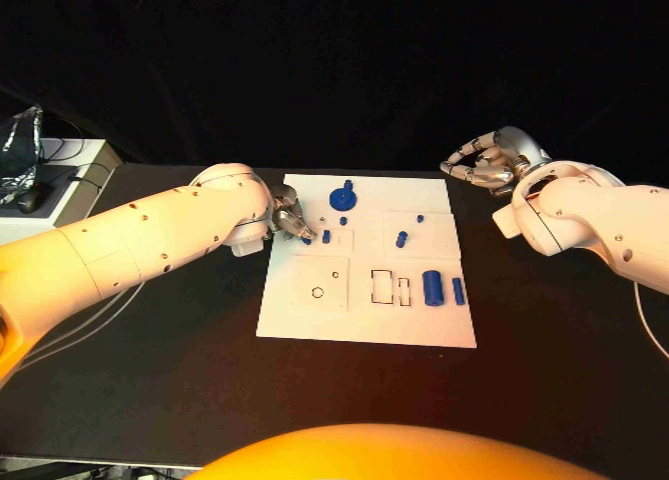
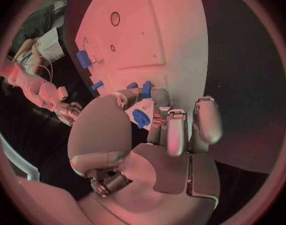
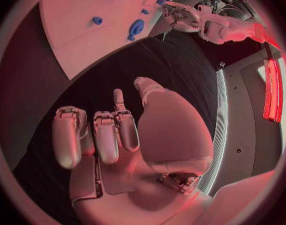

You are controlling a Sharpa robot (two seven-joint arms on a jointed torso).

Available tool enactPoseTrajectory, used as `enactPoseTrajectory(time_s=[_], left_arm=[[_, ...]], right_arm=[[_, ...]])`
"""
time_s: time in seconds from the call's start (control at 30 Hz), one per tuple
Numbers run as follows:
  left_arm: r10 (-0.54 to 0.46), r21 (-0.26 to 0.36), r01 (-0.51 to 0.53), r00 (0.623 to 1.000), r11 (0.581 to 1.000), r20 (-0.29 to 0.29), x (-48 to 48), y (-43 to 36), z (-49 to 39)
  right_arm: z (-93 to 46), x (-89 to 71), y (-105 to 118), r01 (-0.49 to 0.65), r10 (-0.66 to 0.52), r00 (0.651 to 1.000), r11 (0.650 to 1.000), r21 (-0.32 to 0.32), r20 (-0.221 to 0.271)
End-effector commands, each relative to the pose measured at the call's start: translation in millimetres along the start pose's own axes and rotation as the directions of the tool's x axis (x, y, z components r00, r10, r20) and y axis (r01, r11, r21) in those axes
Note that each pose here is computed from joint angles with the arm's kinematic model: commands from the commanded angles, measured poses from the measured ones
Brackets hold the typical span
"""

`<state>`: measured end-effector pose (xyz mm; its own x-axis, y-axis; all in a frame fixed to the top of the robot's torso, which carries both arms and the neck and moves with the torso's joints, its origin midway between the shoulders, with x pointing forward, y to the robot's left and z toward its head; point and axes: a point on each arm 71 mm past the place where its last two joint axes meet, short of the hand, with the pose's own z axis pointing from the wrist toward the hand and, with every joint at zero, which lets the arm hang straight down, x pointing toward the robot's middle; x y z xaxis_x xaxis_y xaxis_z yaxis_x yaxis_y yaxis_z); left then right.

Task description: Assemble the parts on the task board

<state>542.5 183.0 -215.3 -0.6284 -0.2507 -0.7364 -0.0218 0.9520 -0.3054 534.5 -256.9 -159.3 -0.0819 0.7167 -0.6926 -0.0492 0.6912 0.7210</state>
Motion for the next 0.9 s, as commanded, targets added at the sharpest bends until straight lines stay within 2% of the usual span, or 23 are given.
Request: enactPoseTrajectory(time_s=[0.03,0.53,0.9], left_arm=[[0.016,-0.032,-0.017,0.999,0.999,-0.05,14.5,7.4,3.7],[-0.009,-0.023,0.009,1.0,1.0,-0.005,13.0,5.5,2.5],[-0.006,-0.028,0.005,1.0,1.0,-0.012,13.6,5.8,2.6]], right_arm=[[-0.1,1.0,1.2,0.009,-0.009,1.0,1.0,-0.013,-0.009],[0.1,1.6,1.2,0.01,-0.01,1.0,1.0,-0.013,-0.011],[0.1,1.9,1.4,0.01,-0.01,1.0,1.0,-0.013,-0.013]])
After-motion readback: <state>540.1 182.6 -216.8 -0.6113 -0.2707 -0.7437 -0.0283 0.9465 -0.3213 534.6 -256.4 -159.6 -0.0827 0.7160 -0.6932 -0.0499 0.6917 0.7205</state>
